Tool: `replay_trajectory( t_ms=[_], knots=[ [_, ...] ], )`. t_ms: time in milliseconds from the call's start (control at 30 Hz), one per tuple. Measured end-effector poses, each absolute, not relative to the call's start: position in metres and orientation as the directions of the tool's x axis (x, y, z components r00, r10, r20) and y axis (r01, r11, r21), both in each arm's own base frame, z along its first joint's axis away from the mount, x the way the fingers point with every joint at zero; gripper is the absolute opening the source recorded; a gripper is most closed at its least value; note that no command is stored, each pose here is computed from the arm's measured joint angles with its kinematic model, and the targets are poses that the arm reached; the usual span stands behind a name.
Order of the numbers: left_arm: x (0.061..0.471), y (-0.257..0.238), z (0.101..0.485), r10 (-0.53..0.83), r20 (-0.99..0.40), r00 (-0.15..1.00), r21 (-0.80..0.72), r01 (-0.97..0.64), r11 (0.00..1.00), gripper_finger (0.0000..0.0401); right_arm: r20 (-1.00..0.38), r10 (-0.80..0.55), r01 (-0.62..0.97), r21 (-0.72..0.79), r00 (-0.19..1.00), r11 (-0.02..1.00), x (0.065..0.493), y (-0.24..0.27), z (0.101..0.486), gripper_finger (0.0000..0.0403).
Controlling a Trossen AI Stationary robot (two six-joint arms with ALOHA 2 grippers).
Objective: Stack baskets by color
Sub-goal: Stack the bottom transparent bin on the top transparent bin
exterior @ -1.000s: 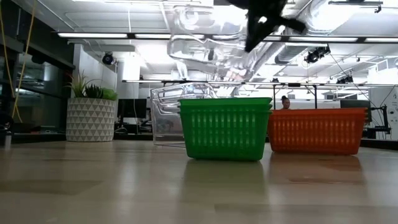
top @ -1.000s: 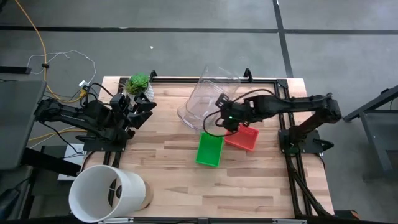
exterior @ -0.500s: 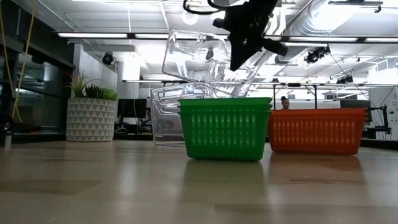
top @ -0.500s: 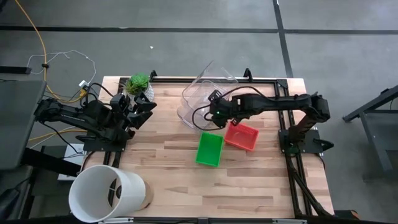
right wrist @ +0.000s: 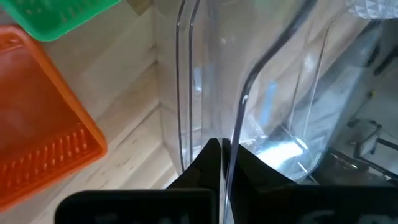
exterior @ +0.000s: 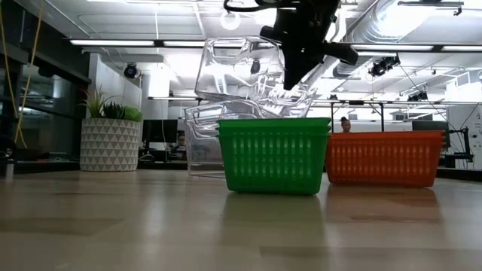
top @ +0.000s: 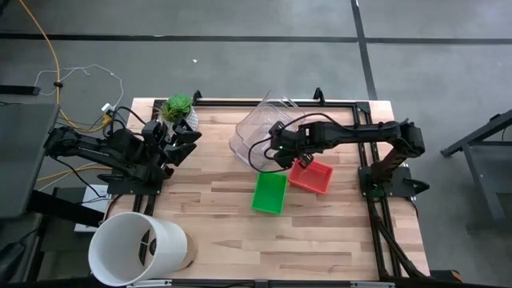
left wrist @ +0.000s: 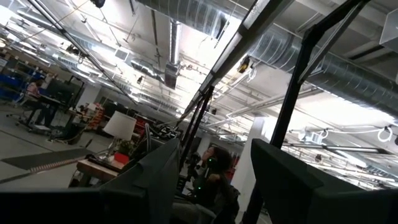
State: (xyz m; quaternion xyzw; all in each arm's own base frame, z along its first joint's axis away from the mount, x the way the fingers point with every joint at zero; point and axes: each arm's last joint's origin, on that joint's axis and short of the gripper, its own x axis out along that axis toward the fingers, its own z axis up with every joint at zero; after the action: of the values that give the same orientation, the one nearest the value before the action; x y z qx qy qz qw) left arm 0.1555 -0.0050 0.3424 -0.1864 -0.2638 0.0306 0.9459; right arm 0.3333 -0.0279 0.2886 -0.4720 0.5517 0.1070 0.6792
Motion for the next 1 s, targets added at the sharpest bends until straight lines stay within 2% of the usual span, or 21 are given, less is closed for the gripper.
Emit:
replay_trajectory(
  t_ms=[400, 833, 933, 1000],
  knots=[
    [0.155, -0.005, 0.342, 0.156, 0.488, 0.859, -0.369, 0.04, 0.929, 0.0186, -0.892, -0.31, -0.71, -0.45, 0.328, 0.541, 0.337, -0.031, 0.277, 0.0],
    [0.155, -0.005, 0.342, 0.156, 0.488, 0.859, -0.369, 0.041, 0.929, 0.0186, -0.903, -0.32, -0.741, -0.42, 0.285, 0.525, 0.343, -0.031, 0.264, 0.0001],
    [0.155, -0.005, 0.342, 0.156, 0.488, 0.859, -0.369, 0.041, 0.929, 0.0186, -0.899, -0.329, -0.716, -0.431, 0.289, 0.55, 0.344, -0.032, 0.264, 0.0015],
    [0.155, -0.005, 0.342, 0.156, 0.488, 0.859, -0.369, 0.041, 0.929, 0.0186, -0.898, -0.33, -0.698, -0.435, 0.292, 0.568, 0.344, -0.031, 0.264, 0.0038]
  ],
)
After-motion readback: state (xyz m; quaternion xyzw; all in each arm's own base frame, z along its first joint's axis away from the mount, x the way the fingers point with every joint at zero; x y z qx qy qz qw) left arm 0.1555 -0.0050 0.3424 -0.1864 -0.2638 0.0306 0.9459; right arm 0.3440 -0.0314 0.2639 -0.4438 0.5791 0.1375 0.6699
